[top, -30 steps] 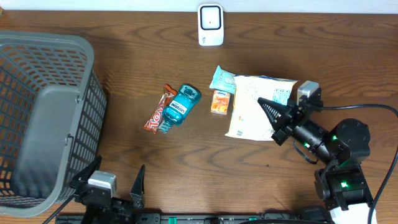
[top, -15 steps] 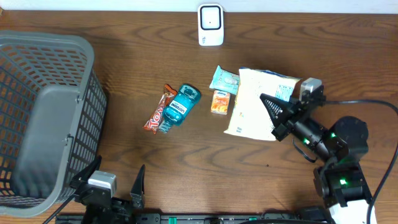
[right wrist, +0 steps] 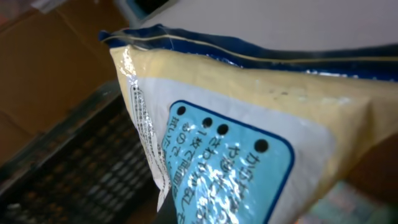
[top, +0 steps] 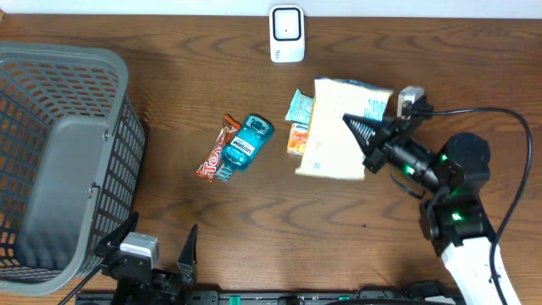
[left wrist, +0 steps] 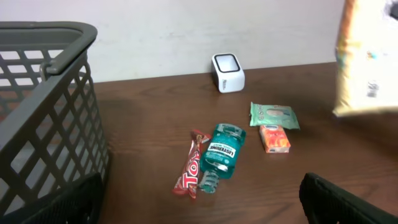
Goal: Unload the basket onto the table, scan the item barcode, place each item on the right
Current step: 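Lift the white bag and carry it up toward the white scanner, then hold the white bag in front of the scanner with the right gripper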
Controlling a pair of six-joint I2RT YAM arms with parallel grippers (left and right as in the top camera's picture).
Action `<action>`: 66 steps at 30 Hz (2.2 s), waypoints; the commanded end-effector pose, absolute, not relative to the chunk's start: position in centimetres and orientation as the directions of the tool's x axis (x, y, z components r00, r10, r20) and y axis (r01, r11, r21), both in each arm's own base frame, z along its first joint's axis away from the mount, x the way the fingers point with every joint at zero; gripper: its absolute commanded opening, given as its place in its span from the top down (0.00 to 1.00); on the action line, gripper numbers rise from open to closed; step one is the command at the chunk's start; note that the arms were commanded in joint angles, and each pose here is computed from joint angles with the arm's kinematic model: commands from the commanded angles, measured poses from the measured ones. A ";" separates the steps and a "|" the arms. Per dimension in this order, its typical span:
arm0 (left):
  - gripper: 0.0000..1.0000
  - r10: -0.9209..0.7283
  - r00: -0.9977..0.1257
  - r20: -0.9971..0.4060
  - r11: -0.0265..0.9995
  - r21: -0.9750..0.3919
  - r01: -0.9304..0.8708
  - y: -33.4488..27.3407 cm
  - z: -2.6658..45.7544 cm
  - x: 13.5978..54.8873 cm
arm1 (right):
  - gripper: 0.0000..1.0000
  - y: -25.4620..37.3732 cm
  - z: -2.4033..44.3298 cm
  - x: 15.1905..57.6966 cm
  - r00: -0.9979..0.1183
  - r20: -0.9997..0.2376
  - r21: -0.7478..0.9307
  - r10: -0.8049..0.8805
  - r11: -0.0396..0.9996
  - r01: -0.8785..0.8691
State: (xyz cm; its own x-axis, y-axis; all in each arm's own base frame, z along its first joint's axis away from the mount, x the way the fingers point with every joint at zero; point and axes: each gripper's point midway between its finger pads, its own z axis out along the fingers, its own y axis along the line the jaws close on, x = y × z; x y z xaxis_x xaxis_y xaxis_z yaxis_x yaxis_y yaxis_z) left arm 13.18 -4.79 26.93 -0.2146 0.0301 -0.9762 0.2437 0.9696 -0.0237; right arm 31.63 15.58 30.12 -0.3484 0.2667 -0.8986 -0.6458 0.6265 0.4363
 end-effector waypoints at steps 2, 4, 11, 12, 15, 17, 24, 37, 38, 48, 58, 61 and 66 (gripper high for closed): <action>0.00 0.027 -0.214 -0.976 0.969 -0.026 0.245 -4.8 26.9 13.2 | 0.99 15.1 31.1 36.3 -0.067 -0.990 0.139 0.123 0.798 -0.586; 0.00 0.027 -0.214 -0.976 0.969 -0.026 0.245 -4.8 26.9 13.2 | 0.99 16.6 30.9 37.7 0.044 -0.997 0.019 0.056 0.807 -0.590; 0.00 0.028 -0.214 -0.976 0.969 -0.026 0.245 -4.8 26.9 13.2 | 0.99 19.4 30.4 45.4 0.221 -0.975 -0.095 0.011 0.882 -0.461; 0.00 0.027 -0.214 -0.976 0.969 -0.026 0.245 -4.8 26.9 13.2 | 0.99 19.9 30.2 46.4 0.225 -0.974 -0.110 -0.004 0.881 -0.460; 0.00 0.027 -0.214 -0.976 0.969 -0.026 0.245 -4.8 26.9 13.2 | 0.99 21.1 30.7 50.1 0.271 -0.961 -0.168 -0.054 0.891 -0.421; 0.00 0.027 -0.214 -0.976 0.969 -0.026 0.245 -4.8 26.9 13.2 | 0.99 21.3 31.6 52.5 0.311 -0.947 -0.204 -0.086 0.905 -0.372; 0.00 0.028 -0.214 -0.976 0.969 -0.026 0.245 -4.8 26.9 13.2 | 0.99 24.0 31.7 60.6 0.375 -0.856 -0.448 -0.357 0.874 -0.190; 0.00 0.027 -0.214 -0.976 0.969 -0.026 0.245 -4.8 26.9 13.2 | 0.99 30.4 24.5 64.1 0.370 -0.682 -0.695 -0.631 0.717 -0.057; 0.00 0.027 -0.214 -0.976 0.969 -0.026 0.245 -4.8 26.9 13.2 | 0.99 30.4 24.2 64.1 0.359 -0.684 -0.695 -0.635 0.717 -0.058; 0.00 0.028 -0.214 -0.976 0.969 -0.026 0.245 -4.8 26.9 13.2 | 0.99 24.4 31.1 64.4 0.190 -0.743 -0.615 -0.642 0.766 0.185; 0.00 0.027 -0.214 -0.976 0.969 -0.026 0.245 -4.8 26.9 13.2 | 0.99 0.0 29.7 64.1 -0.520 -0.581 -0.812 -0.626 0.495 0.311; 0.00 0.028 -0.214 -0.976 0.969 -0.026 0.245 -4.8 26.9 13.2 | 0.99 -8.8 26.4 62.8 -0.696 -0.460 -0.871 -0.551 0.433 0.233; 0.00 0.027 -0.214 -0.976 0.969 -0.026 0.245 -4.8 26.9 13.2 | 0.99 -22.2 22.3 57.8 -0.881 -0.308 -0.898 -0.359 0.414 0.146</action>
